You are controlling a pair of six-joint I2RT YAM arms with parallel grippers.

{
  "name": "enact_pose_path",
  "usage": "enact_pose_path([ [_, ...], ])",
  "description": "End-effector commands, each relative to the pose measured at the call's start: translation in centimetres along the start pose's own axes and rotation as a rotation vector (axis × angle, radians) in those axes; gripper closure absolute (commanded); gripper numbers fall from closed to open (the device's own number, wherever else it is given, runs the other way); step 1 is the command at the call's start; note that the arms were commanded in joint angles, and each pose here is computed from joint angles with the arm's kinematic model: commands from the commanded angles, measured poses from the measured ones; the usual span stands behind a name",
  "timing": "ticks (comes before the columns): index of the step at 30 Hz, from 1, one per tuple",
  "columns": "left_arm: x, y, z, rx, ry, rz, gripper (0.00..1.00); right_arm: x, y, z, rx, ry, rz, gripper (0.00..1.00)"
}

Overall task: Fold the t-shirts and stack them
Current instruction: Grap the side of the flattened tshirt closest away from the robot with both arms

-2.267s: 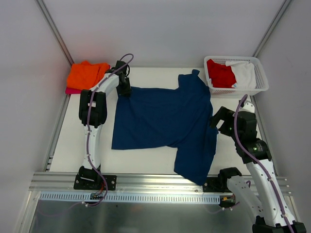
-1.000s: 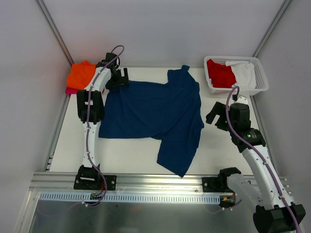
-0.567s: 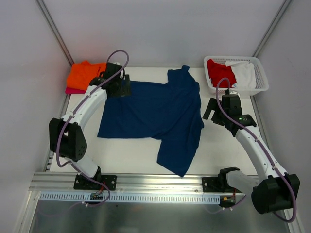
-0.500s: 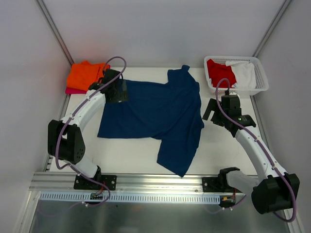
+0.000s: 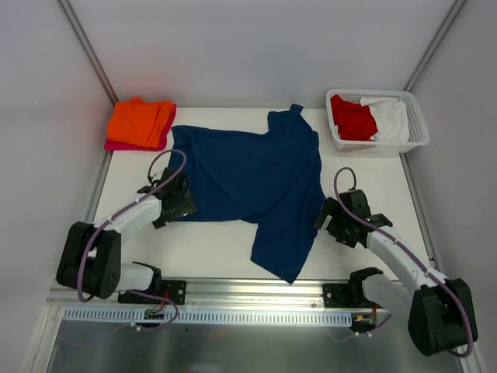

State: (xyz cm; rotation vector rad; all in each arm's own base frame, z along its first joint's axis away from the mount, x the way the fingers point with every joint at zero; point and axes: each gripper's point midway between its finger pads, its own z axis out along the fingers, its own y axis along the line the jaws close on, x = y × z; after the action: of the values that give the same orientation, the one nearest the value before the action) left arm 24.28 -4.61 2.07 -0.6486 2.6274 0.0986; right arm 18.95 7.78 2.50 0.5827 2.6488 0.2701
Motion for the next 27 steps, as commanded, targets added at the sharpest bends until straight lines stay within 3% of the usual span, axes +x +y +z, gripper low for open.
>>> enact_pose_path([
  [1, -0.8, -2.0, -0.7, 0.139, -0.074, -0.074, 0.01, 2.2, 2.6, -0.4, -0.119, 0.001, 0.104, 0.01],
  [8, -0.7, -2.5, -0.9, 0.189, -0.084, -0.044, 0.01, 5.1, 5.5, -3.8, -0.168, -0.100, 0.114, 0.00],
  [10, -0.5, -2.5, -1.0, 0.194, -0.082, -0.041, 0.01, 6.4, 6.3, -4.7, -0.158, -0.126, 0.050, 0.01],
  [15, -0.5, -2.8, -1.3, 0.231, -0.092, -0.024, 0.01, 8.4, 8.2, -7.8, -0.043, -0.164, 0.011, 0.01],
  [17, -0.3, -2.9, -1.5, 0.246, -0.092, -0.017, 0.01, 9.1, 7.4, -8.0, 0.033, -0.220, -0.066, 0.01],
  [21, 0.0, -3.3, -1.7, 0.279, -0.087, -0.004, 0.01, 10.9, 7.0, -7.5, 0.038, -0.254, 0.002, 0.00],
  [27, 0.1, -3.6, -1.8, 0.298, -0.088, 0.015, 0.01, 11.9, 1.9, -4.9, 0.116, -0.262, 0.149, 0.00],
])
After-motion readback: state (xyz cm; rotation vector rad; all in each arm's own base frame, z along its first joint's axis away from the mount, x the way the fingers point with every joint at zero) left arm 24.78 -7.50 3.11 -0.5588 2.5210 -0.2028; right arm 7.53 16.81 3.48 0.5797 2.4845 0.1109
